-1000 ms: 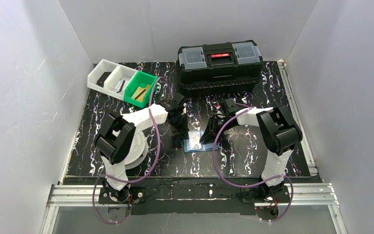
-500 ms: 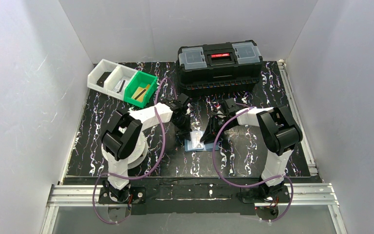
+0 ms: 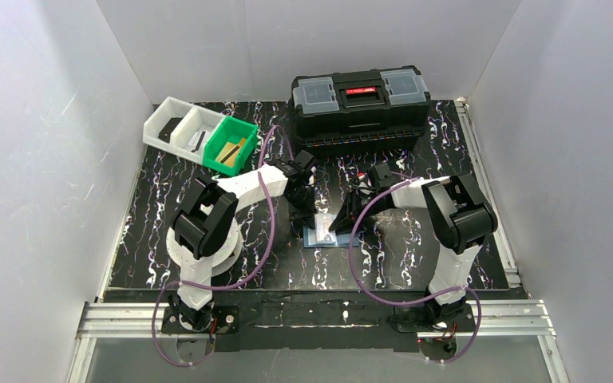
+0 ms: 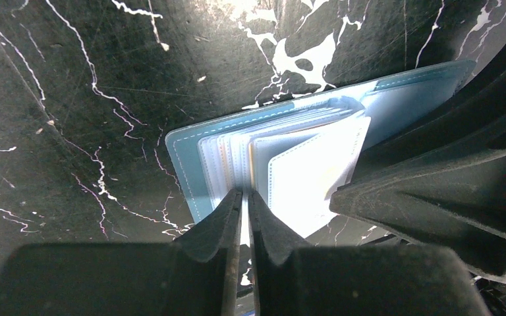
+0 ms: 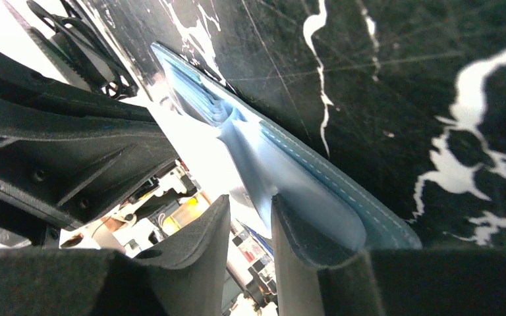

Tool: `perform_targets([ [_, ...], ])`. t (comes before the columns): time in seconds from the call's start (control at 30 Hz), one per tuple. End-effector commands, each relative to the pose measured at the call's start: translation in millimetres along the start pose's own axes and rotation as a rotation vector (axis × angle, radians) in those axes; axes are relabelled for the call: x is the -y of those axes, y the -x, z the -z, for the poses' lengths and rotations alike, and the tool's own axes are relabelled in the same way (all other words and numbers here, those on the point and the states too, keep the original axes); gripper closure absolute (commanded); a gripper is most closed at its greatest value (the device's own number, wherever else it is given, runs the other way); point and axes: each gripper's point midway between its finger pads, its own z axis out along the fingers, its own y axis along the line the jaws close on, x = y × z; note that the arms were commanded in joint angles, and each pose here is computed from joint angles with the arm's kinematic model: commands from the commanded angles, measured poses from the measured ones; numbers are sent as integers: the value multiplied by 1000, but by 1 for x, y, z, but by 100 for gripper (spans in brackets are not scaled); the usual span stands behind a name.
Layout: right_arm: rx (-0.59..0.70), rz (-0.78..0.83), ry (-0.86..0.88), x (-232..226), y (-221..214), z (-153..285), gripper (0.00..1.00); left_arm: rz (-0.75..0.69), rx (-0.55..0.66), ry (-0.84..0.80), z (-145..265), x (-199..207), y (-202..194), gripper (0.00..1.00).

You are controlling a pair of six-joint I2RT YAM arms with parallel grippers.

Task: Take the credit cards out of the card holder
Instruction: Remove the credit card from the card holder.

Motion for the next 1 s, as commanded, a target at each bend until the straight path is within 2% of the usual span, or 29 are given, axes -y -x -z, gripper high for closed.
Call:
perform_targets([
  [0.0,43,41,89,-13,5,6,63,1,-45,92,-17,-17,-14,91],
  [0.1,46,55,134,-19,6,7,63,2,-47,94,-17,-18,-15,91],
  [0.3,39,49,199,-24,4,7,71,8,-57,97,-19,-19,-18,91],
  [0.63,61,2,214,-15,6,10,84,15,-59,110,-20,-22,-19,93],
  [0.83,80,-12,208,-7,7,14,98,26,-64,119,-22,-25,-22,95],
  [0.97,95,-23,184,-1,8,15,99,32,-68,129,-23,-28,-24,100],
])
